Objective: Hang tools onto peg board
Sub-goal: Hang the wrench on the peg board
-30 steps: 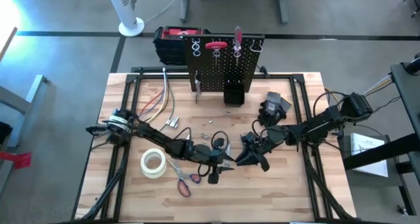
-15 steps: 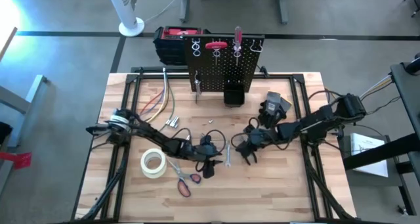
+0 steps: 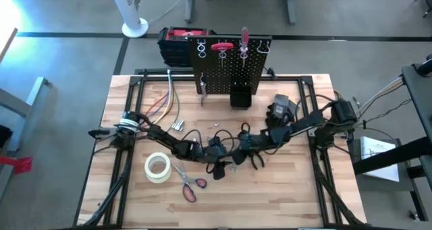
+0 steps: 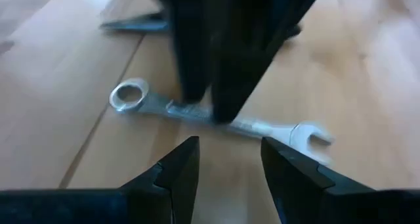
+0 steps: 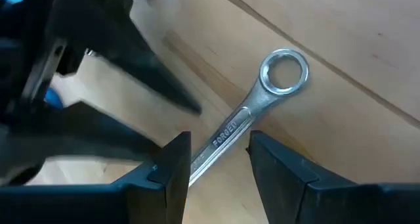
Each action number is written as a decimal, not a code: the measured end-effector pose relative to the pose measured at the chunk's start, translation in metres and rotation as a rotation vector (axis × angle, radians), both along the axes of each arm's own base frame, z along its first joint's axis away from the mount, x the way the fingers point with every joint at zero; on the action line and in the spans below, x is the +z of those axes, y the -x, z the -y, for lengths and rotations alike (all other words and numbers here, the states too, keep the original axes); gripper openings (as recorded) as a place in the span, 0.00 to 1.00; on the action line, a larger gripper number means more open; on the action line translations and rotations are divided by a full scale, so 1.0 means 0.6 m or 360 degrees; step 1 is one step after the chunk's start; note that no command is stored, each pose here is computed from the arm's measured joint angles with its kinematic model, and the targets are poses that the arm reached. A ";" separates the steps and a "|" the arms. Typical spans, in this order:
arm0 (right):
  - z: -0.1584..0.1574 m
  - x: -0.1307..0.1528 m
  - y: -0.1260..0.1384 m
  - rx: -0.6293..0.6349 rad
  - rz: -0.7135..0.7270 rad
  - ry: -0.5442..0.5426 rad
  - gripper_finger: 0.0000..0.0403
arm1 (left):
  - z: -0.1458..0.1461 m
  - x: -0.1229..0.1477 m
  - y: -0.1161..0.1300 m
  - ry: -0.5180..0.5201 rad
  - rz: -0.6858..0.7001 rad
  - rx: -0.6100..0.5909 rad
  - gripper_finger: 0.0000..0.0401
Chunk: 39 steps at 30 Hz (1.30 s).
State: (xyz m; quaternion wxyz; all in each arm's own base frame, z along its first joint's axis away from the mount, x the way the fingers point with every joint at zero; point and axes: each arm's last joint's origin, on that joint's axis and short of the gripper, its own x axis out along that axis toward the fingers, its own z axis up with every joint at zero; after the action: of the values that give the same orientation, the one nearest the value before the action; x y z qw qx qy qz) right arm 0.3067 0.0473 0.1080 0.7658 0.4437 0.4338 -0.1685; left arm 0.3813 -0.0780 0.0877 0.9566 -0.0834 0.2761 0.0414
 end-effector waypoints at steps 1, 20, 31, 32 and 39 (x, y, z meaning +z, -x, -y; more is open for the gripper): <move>0.000 0.000 -0.004 0.0000 -0.0005 -0.0004 0.36 | 0.000 -0.002 -0.002 -0.0004 -0.0001 0.0001 0.38; 0.007 0.004 -0.014 0.0270 0.0086 -0.0040 0.26 | 0.003 -0.044 -0.026 -0.0015 -0.0037 0.0056 0.39; 0.001 -0.004 0.001 0.0690 0.0003 0.0130 0.26 | 0.001 -0.045 -0.025 0.0046 -0.0038 0.0141 0.38; 0.000 -0.004 0.002 0.0732 0.0005 0.0138 0.25 | 0.001 -0.045 -0.024 0.0058 -0.0038 0.0152 0.38; -0.001 -0.005 0.002 0.0756 0.0039 0.0134 0.17 | -0.001 -0.047 -0.023 0.0051 -0.0021 0.0232 0.38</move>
State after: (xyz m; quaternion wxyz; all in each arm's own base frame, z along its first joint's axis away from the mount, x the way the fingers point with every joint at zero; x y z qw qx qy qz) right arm 0.3057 0.0481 0.1052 0.8070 0.2989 0.5092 0.0039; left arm 0.3949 -0.0772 0.0592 0.9478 -0.1185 0.2761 0.1071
